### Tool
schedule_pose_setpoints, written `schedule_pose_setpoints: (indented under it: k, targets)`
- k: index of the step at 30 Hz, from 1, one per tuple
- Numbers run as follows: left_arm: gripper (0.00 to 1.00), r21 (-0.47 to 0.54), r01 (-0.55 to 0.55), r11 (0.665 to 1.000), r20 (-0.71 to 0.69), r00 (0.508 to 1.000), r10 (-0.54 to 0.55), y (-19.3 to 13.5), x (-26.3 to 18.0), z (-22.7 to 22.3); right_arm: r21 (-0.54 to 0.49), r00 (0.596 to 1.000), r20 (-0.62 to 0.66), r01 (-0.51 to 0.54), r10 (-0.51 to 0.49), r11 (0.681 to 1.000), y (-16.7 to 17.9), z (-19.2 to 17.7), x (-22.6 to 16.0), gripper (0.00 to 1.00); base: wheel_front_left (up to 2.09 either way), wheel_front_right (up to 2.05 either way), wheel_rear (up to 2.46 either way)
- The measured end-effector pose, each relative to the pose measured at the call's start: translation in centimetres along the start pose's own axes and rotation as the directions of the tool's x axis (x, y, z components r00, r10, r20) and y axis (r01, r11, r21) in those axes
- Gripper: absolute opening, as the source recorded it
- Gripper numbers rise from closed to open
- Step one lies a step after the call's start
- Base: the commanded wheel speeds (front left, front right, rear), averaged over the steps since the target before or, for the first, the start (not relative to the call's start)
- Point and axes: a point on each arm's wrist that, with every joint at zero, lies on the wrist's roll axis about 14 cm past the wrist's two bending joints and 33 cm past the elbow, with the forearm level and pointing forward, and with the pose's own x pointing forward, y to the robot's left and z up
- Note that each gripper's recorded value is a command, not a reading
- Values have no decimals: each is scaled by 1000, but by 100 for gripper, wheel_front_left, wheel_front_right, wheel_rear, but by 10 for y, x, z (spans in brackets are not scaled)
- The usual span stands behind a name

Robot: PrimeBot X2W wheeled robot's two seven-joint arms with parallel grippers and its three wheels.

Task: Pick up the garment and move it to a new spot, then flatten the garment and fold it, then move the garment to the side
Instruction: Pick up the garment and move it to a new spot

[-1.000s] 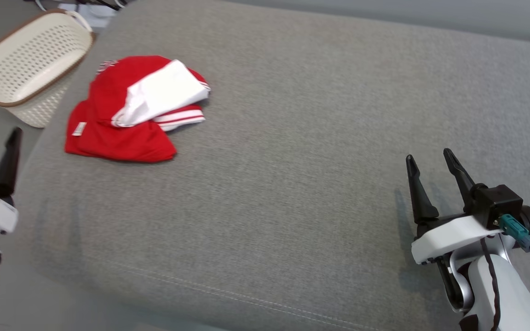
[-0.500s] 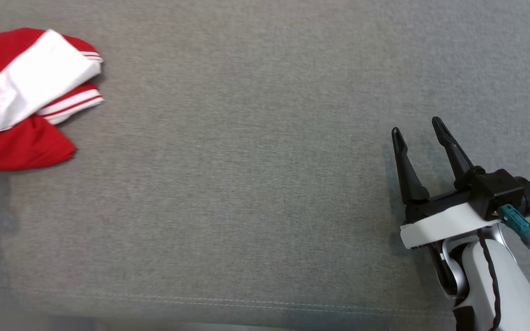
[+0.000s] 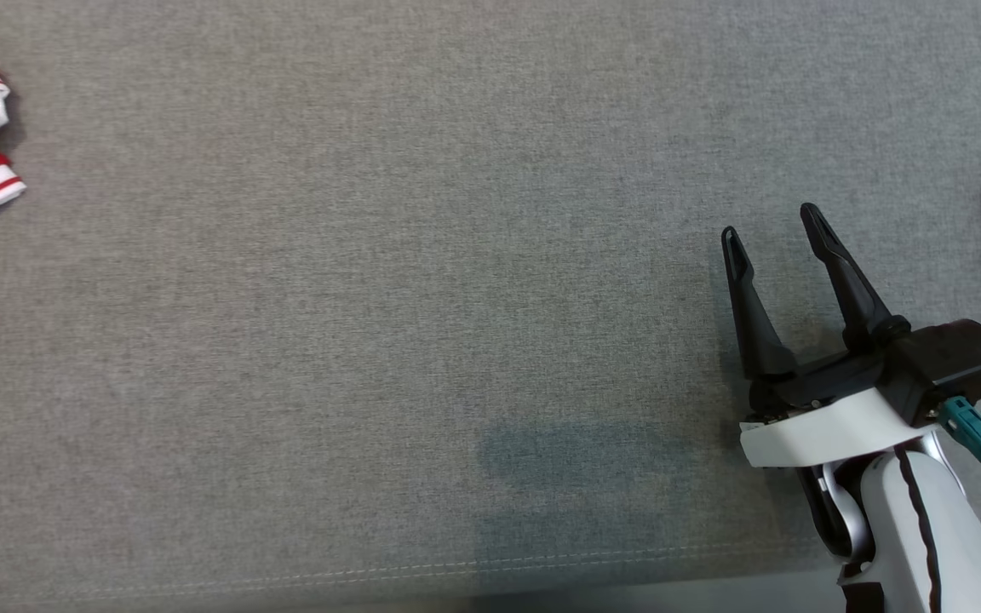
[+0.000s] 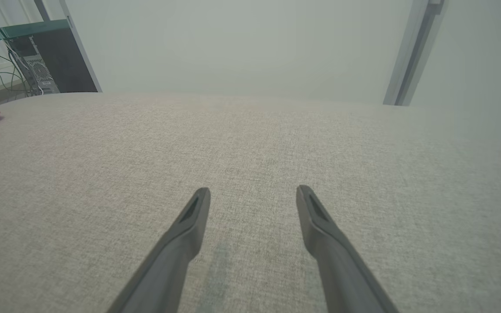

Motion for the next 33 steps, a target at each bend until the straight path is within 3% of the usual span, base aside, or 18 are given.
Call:
schedule_pose_setpoints:
  k: [10, 11, 12, 13, 19, 22, 28, 29, 33]
  targets:
    - [100, 2, -35, 999, -67, 997, 35, 10, 16, -24, -14, 999, -5, 40, -40, 999, -14, -1, -8, 100, 0, 0, 0]
    - [78, 2, -39, 999, -68, 997, 39, 11, 16, -24, -15, 999, -2, 43, -43, 999, -15, 0, -9, 100, 0, 0, 0]
    - [22, 4, -41, 999, -68, 997, 41, 11, 16, -24, -17, 999, 2, 46, -45, 999, -16, 2, -9, 100, 0, 0, 0]
    - [0, 7, -40, 999, -69, 997, 41, 11, 15, -24, -17, 999, 7, 48, -48, 999, -16, 4, -10, 100, 0, 0, 0]
    - [0, 91, -1, 996, -2, 1000, 1, -3, 10, 0, -7, 997, 41, 62, -62, 998, -18, 21, -17, 100, 0, 0, 0]
    - [0, 128, 53, 990, 105, 992, -66, -28, 10, 41, 0, 996, 56, 71, -71, 997, -20, 29, -20, 100, 0, 0, 0]
    - [0, 176, 218, 960, 292, 920, -262, -103, -9, 103, 28, 994, 79, 70, -72, 997, -16, 43, -27, 100, 0, 0, 0]
    - [0, 176, 218, 960, 292, 920, -262, -103, -9, 103, 28, 994, 79, 70, -72, 997, -16, 43, -27, 100, 0, 0, 0]
    - [0, 235, 329, 915, 371, 839, -397, -156, -33, 128, 40, 992, 99, 72, -76, 997, -14, 53, -33, 100, 0, 0, 0]
